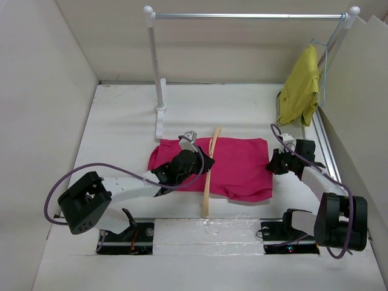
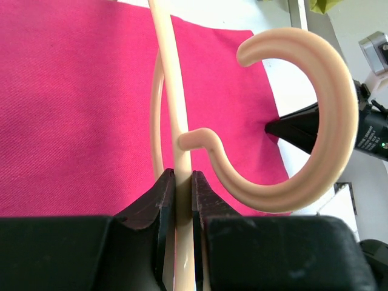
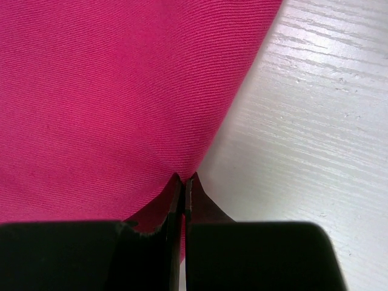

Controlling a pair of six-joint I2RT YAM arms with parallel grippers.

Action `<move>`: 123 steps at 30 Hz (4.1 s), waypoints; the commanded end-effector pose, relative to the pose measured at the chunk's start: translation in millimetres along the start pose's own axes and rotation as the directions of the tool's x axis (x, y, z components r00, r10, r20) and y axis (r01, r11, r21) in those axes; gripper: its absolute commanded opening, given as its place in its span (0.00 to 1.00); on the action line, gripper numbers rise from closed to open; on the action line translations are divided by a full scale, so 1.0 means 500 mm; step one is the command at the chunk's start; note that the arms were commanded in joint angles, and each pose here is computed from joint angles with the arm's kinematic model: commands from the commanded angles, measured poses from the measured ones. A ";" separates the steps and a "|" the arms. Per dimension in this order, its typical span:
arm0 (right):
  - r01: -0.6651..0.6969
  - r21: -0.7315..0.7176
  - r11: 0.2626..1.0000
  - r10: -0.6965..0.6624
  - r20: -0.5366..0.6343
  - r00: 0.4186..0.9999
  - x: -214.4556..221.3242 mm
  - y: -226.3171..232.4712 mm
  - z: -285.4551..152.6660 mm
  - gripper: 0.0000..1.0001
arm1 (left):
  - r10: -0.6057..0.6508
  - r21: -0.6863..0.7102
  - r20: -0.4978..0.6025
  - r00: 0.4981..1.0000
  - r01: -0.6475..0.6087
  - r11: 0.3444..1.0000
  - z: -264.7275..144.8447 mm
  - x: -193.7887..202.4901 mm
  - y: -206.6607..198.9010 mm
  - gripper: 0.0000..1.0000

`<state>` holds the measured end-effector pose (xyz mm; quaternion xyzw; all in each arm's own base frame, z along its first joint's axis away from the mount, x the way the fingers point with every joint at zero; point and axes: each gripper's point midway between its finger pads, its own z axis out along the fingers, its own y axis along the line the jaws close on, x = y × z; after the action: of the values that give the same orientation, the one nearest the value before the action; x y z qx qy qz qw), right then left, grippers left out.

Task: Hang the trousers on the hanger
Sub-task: Place the hanger at the clothesline.

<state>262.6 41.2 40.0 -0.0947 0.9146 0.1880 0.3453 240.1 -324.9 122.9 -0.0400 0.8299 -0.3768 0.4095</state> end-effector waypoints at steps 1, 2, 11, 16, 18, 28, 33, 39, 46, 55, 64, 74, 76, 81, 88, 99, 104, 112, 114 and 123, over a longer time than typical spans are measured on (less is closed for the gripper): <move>0.044 0.027 0.999 -0.045 0.058 0.997 -0.030 -0.016 0.000 0.00 | 0.013 0.021 0.140 0.990 -0.016 1.000 -0.006 -0.089 -0.048 0.00; 0.042 0.025 0.999 -0.043 0.068 0.997 -0.034 -0.014 -0.002 0.00 | 0.013 0.018 0.143 0.990 -0.016 1.000 -0.004 -0.094 -0.052 0.00; 0.081 -0.025 0.996 -0.078 0.099 0.992 -0.080 0.041 -0.071 0.41 | -0.070 0.099 0.249 0.966 0.047 0.994 -0.066 -0.201 -0.139 0.00; 0.239 -0.054 0.969 -0.208 0.336 0.918 -0.230 0.170 -0.234 0.65 | -0.032 0.097 0.329 0.944 0.000 0.995 -0.123 -0.311 -0.218 0.00; 0.256 -0.115 0.960 -0.202 0.351 0.914 -0.242 0.217 -0.270 0.68 | -0.018 0.115 0.346 0.938 -0.023 0.993 -0.144 -0.348 -0.256 0.00; 0.293 -0.468 0.834 0.033 0.571 0.820 -0.401 0.523 -0.440 0.79 | -0.046 0.194 0.436 0.899 -0.044 0.980 -0.210 -0.473 -0.377 0.00; 0.287 -0.607 0.741 0.125 0.545 0.829 -0.434 0.653 -0.416 0.85 | -0.111 0.245 0.462 0.880 -0.006 0.969 -0.214 -0.495 -0.400 0.00; 0.209 -0.573 0.792 0.160 0.526 0.835 -0.457 0.666 -0.370 0.87 | -0.200 0.315 0.483 0.853 0.044 0.948 -0.237 -0.517 -0.417 0.00; 0.188 -0.612 0.768 0.222 0.530 0.818 -0.470 0.689 -0.343 0.79 | -0.255 0.354 0.505 0.824 0.072 0.933 -0.263 -0.536 -0.420 0.00; 0.177 -0.745 0.643 0.254 0.426 0.868 -0.445 0.726 -0.301 0.68 | -0.245 0.368 0.505 0.828 0.050 0.928 -0.274 -0.524 -0.402 0.00; 0.140 -0.785 0.604 0.259 0.359 0.897 -0.422 0.757 -0.274 0.65 | -0.236 0.348 0.539 0.809 0.041 0.936 -0.297 -0.536 -0.361 0.00; 0.126 -0.790 0.600 0.216 0.311 0.925 -0.369 0.769 -0.256 0.63 | -0.225 0.353 0.548 0.806 0.021 0.936 -0.300 -0.541 -0.340 0.00; 0.138 -0.789 0.598 0.207 0.319 0.925 -0.372 0.773 -0.254 0.64 | -0.220 0.353 0.545 0.809 0.016 0.935 -0.299 -0.540 -0.341 0.00; 0.184 -0.784 0.593 0.149 0.332 0.932 -0.383 0.778 -0.246 0.59 | -0.211 0.371 0.536 0.818 -0.003 0.929 -0.304 -0.534 -0.349 0.00; 0.205 -0.770 0.604 0.068 0.306 0.950 -0.378 0.773 -0.229 0.55 | -0.224 0.386 0.529 0.818 0.003 0.923 -0.291 -0.513 -0.333 0.00; 0.194 -0.778 0.598 0.093 0.307 0.947 -0.382 0.751 -0.216 0.16 | -0.256 0.413 0.535 0.805 0.015 0.911 -0.293 -0.510 -0.328 0.00; 0.191 -0.822 0.537 0.230 0.360 0.904 -0.407 0.755 -0.260 0.00 | -0.258 0.410 0.531 0.807 0.022 0.912 -0.294 -0.510 -0.327 0.00; 0.248 -0.775 0.581 0.266 0.468 0.843 -0.491 0.707 -0.337 0.00 | -0.164 0.369 0.553 0.817 -0.064 0.927 -0.315 -0.533 -0.354 0.39; 0.253 -0.758 0.601 0.264 0.486 0.833 -0.513 0.696 -0.352 0.00 | -0.131 0.353 0.554 0.822 -0.090 0.931 -0.320 -0.539 -0.362 0.54; 0.301 -0.682 0.666 0.254 0.587 0.769 -0.615 0.617 -0.396 0.00 | -0.067 0.338 0.552 0.831 -0.150 0.929 -0.349 -0.535 -0.365 0.62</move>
<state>283.0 276.1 355.1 -0.0896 0.7105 0.5595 0.4173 259.8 -259.5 464.7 -0.0691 0.6072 -0.4834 0.6267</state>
